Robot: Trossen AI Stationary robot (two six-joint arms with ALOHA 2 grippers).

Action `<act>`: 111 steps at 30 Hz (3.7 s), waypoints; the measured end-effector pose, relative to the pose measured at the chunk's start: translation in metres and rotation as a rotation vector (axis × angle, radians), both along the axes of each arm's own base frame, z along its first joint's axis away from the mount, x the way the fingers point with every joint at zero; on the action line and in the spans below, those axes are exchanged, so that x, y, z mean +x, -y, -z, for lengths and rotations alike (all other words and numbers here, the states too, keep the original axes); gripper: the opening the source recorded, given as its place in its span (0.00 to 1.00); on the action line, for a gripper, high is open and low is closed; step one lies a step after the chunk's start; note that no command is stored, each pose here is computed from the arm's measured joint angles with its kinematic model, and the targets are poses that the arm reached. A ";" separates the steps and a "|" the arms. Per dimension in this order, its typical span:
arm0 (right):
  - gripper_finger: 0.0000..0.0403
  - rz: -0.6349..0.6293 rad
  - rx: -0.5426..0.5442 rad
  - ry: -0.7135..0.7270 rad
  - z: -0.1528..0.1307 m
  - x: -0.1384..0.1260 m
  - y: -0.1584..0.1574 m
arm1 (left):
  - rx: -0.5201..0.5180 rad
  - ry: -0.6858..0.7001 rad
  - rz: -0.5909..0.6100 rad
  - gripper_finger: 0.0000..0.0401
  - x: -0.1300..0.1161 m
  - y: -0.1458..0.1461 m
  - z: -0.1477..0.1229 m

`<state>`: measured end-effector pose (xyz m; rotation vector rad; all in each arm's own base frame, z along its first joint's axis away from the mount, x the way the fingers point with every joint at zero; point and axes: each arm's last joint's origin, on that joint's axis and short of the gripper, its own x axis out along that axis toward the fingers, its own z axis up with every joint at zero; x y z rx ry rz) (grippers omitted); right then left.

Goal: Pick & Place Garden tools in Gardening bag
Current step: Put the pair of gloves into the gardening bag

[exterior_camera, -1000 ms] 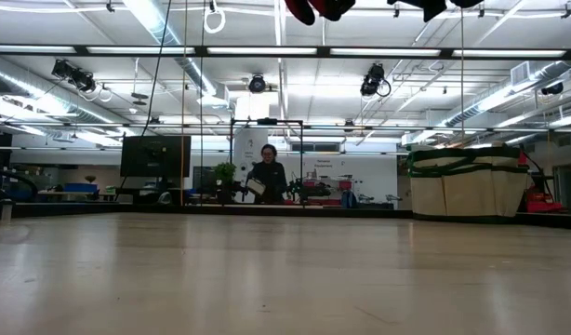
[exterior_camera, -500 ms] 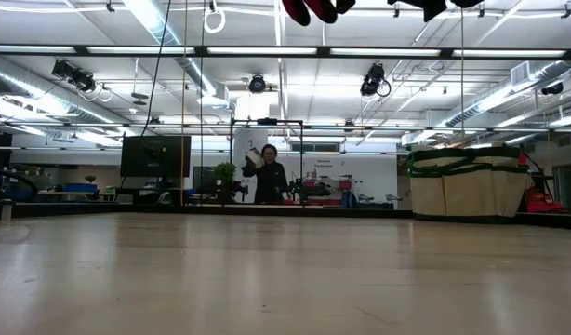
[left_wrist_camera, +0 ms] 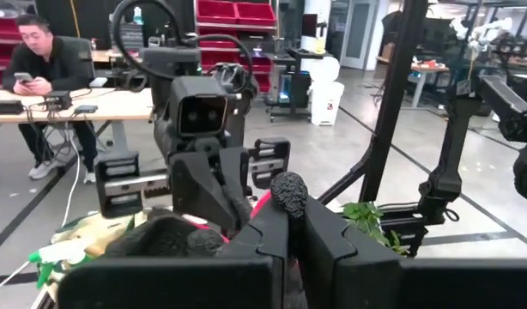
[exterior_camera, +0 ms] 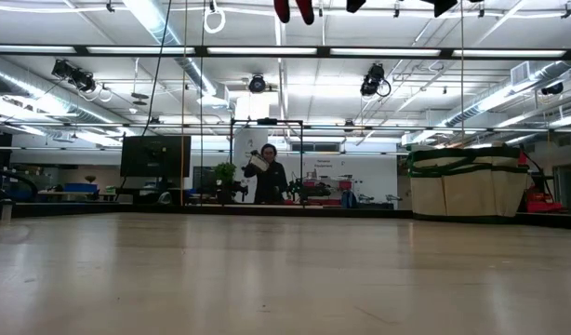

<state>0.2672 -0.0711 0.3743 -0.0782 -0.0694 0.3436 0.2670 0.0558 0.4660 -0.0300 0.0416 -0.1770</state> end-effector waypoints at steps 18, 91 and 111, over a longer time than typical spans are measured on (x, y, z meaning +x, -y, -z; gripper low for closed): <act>0.01 0.012 -0.007 0.009 -0.003 -0.005 0.002 | -0.035 -0.012 -0.012 0.08 0.002 -0.002 0.001; 0.01 0.721 -0.312 -0.908 -0.013 -0.144 0.007 | -0.165 -0.101 -0.156 0.55 -0.022 0.001 -0.001; 0.01 1.153 -0.447 -1.106 -0.033 -0.173 0.012 | -0.191 -0.104 -0.158 0.55 -0.022 0.001 -0.001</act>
